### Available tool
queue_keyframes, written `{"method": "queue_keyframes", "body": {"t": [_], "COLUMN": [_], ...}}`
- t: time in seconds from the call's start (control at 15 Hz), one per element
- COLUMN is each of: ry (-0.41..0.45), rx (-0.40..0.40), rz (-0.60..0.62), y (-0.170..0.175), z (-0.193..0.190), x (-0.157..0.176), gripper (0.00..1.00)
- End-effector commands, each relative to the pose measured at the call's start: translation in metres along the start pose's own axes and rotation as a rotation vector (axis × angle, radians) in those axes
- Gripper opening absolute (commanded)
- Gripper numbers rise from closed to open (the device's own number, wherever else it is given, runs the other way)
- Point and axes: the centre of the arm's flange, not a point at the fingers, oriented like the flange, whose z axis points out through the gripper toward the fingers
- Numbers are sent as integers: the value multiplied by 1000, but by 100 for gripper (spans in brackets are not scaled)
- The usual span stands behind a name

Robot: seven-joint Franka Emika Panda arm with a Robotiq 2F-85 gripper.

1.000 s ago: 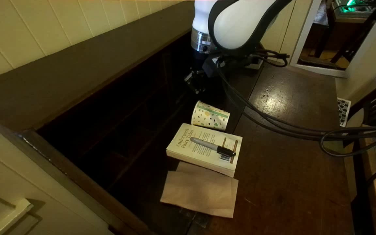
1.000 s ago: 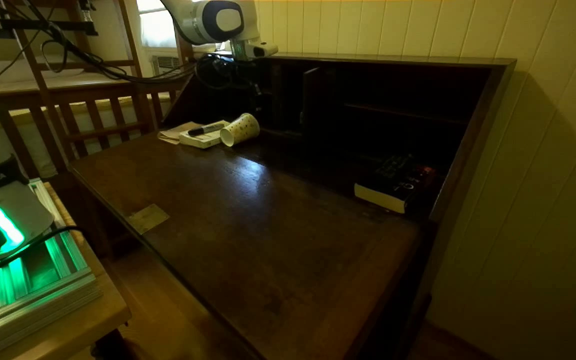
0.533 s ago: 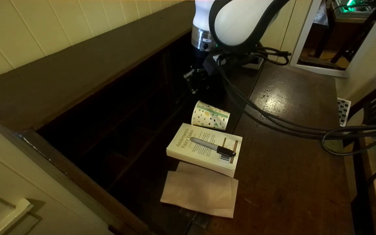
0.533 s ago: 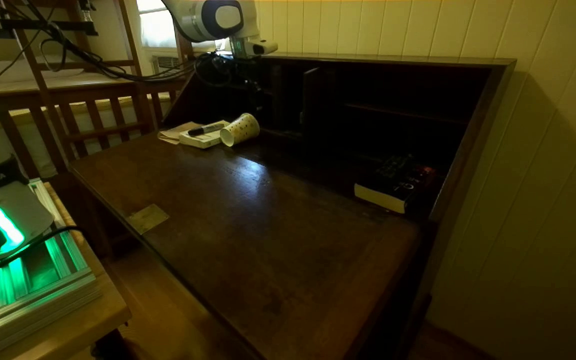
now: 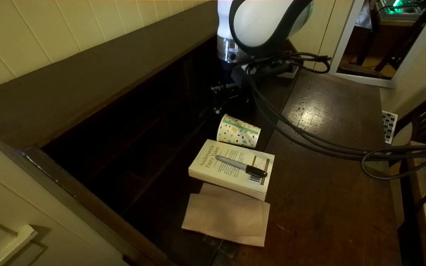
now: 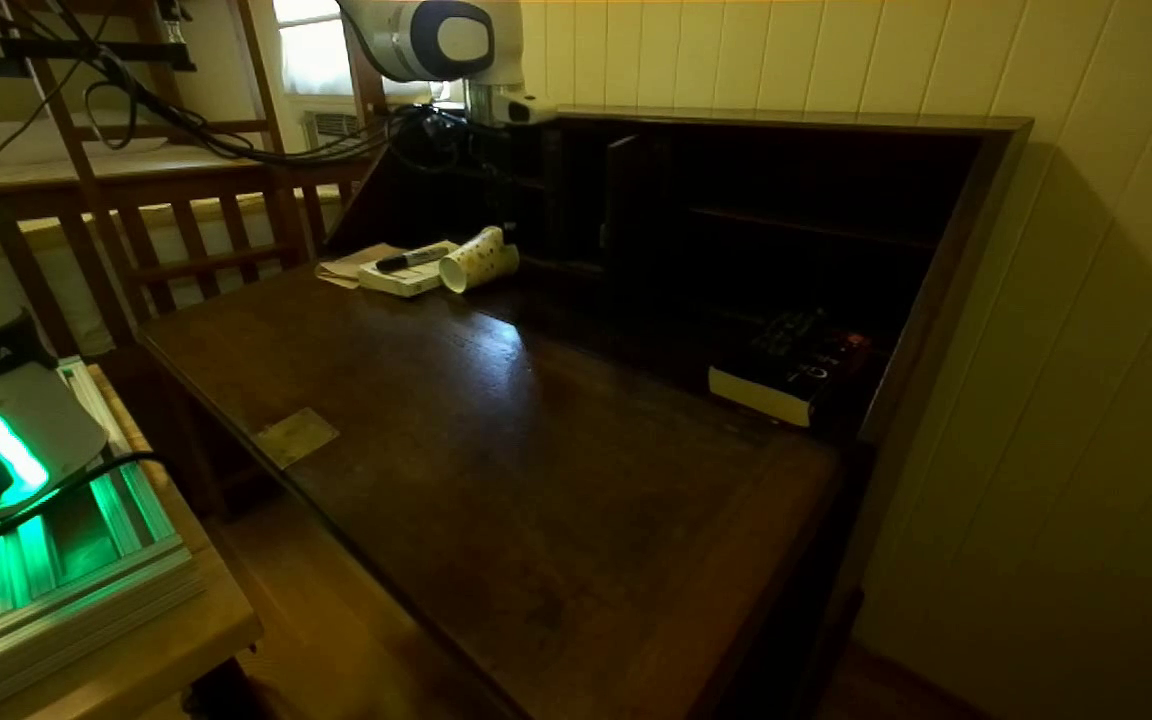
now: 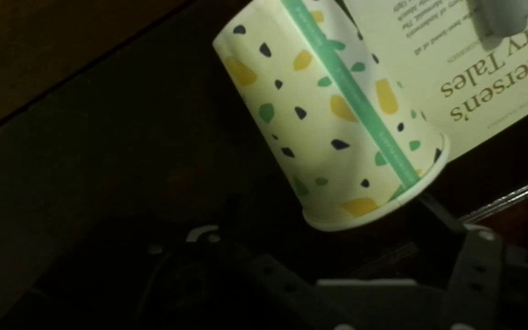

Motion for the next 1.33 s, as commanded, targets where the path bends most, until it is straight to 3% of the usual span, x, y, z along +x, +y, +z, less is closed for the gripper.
{"method": "queue_keyframes", "body": {"t": [0.0,0.07,0.2,0.6,0.87,1.27], "ry": [-53,-62,-81,-127,-103,-75], "rx": [1,-3,-11,-27,-40,-14], "rz": [-12,-14,-19,-40,-55,-104], "y": [-1,0,2,6,9,8], "z": [7,10,13,19,6,-17], "x": [13,13,14,15,7,-1], "gripper": [100,75,72,28,1,1]}}
